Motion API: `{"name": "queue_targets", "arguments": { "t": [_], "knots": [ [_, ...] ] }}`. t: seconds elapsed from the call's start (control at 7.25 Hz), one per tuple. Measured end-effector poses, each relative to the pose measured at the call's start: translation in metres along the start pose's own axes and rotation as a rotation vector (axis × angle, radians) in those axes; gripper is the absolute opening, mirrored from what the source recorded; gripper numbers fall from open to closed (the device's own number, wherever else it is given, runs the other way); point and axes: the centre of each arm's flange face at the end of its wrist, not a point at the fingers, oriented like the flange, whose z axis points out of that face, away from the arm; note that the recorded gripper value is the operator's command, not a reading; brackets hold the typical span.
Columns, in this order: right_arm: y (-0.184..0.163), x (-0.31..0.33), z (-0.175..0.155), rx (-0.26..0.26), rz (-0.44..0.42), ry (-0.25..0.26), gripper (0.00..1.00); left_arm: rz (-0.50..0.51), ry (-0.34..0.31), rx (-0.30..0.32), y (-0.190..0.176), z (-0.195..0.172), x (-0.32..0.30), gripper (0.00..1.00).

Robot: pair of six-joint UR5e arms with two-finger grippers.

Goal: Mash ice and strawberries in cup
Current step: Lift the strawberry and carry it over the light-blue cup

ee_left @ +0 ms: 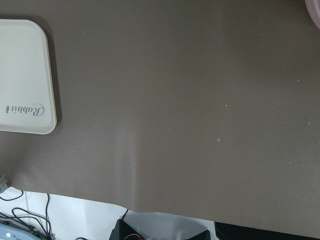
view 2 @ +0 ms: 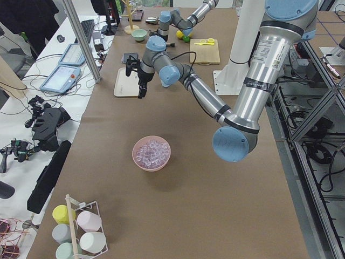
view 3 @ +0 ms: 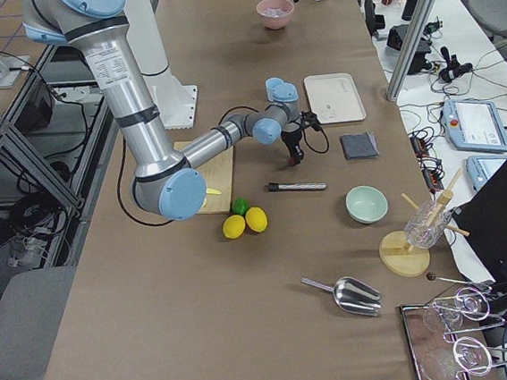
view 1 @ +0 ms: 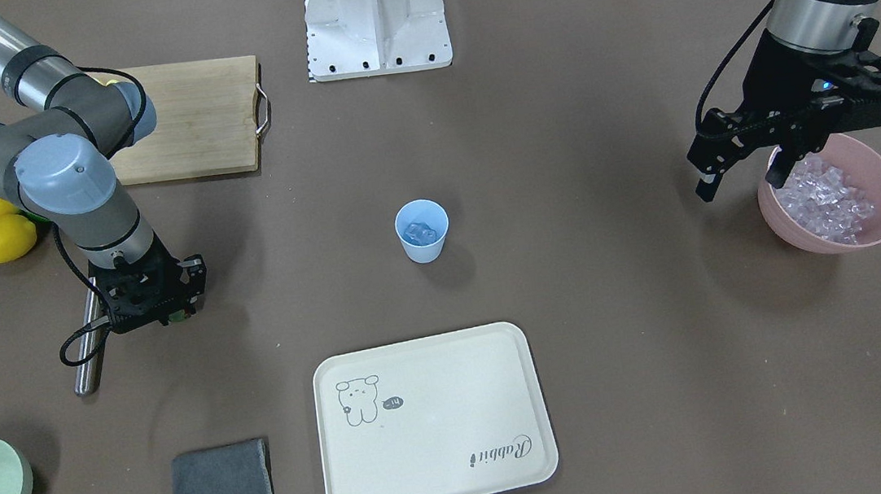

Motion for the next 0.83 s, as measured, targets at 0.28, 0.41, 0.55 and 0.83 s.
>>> {"name": "queue_targets", "arguments": {
  "t": [0.28,0.41,0.55,0.83],
  "knots": [
    [-0.023,0.002,-0.023,0.039,0.014,-0.017,0.0,0.0,0.004,0.003,-0.001,-0.003,0.0,0.98],
    [-0.045,-0.004,-0.048,0.076,0.019,-0.045,0.0,-0.001,0.007,0.007,-0.002,-0.005,0.0,0.98],
    [-0.068,-0.017,-0.074,0.115,0.03,-0.08,0.0,-0.003,0.008,0.011,-0.003,-0.007,-0.001,0.98],
    [-0.1,-0.089,-0.118,0.173,0.101,-0.181,0.0,-0.01,0.0,0.011,-0.004,-0.006,-0.006,0.98]
  ]
}}
